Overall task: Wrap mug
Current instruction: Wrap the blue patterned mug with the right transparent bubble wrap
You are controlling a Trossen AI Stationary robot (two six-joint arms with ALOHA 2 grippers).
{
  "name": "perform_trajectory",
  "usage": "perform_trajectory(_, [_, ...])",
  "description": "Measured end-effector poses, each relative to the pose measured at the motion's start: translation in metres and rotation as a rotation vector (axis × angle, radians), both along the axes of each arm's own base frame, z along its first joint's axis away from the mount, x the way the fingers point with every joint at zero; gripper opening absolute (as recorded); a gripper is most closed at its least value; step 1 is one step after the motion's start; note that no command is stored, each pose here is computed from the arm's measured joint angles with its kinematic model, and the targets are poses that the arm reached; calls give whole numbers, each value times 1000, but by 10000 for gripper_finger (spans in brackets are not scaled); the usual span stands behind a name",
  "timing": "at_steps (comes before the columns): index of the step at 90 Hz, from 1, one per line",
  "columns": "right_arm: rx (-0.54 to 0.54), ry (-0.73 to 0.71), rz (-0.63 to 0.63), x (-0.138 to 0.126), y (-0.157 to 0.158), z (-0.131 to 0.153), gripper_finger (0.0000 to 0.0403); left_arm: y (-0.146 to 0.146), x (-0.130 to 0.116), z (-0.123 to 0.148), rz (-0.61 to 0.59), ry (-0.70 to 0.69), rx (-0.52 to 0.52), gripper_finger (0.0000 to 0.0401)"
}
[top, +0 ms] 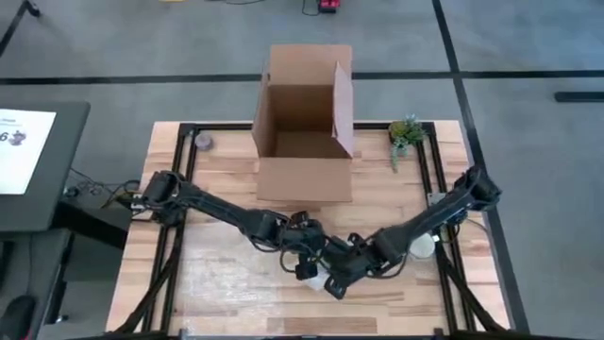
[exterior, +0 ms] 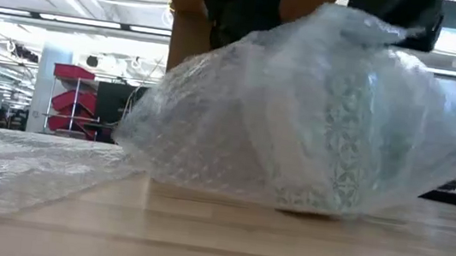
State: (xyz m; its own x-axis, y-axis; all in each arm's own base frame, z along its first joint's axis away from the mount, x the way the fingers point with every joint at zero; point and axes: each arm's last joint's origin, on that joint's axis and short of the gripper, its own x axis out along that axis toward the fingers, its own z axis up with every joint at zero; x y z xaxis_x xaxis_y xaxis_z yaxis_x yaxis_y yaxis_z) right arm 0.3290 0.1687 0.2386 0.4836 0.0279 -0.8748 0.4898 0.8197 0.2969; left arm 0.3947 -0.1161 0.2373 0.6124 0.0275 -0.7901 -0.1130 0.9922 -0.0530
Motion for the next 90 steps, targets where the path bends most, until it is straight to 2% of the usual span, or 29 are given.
perform_trajectory(14, [-14, 23, -23, -1, -5, -7, 81, 2, -7, 9, 8, 42, 30, 0])
perform_trajectory(28, [-36, 61, -21, -4, -9, -7, 48, -4, -19, 22, -17, 55, 8, 0])
perform_trajectory(47, [-31, 68, -9, -2, -10, 1, 5, -13, -44, 23, 27, 209, 11, 0])
perform_trajectory(58, [-9, 64, 20, 4, -16, 0, 4, -21, -51, 10, 16, 241, 19, 0])
perform_trajectory(72, [-5, 87, 33, 15, -28, -17, 1, -27, -57, -7, 47, 251, -5, 0])
perform_trajectory(90, [7, 127, 108, 30, -32, -45, 0, -43, -65, -7, 64, 253, -37, 0])
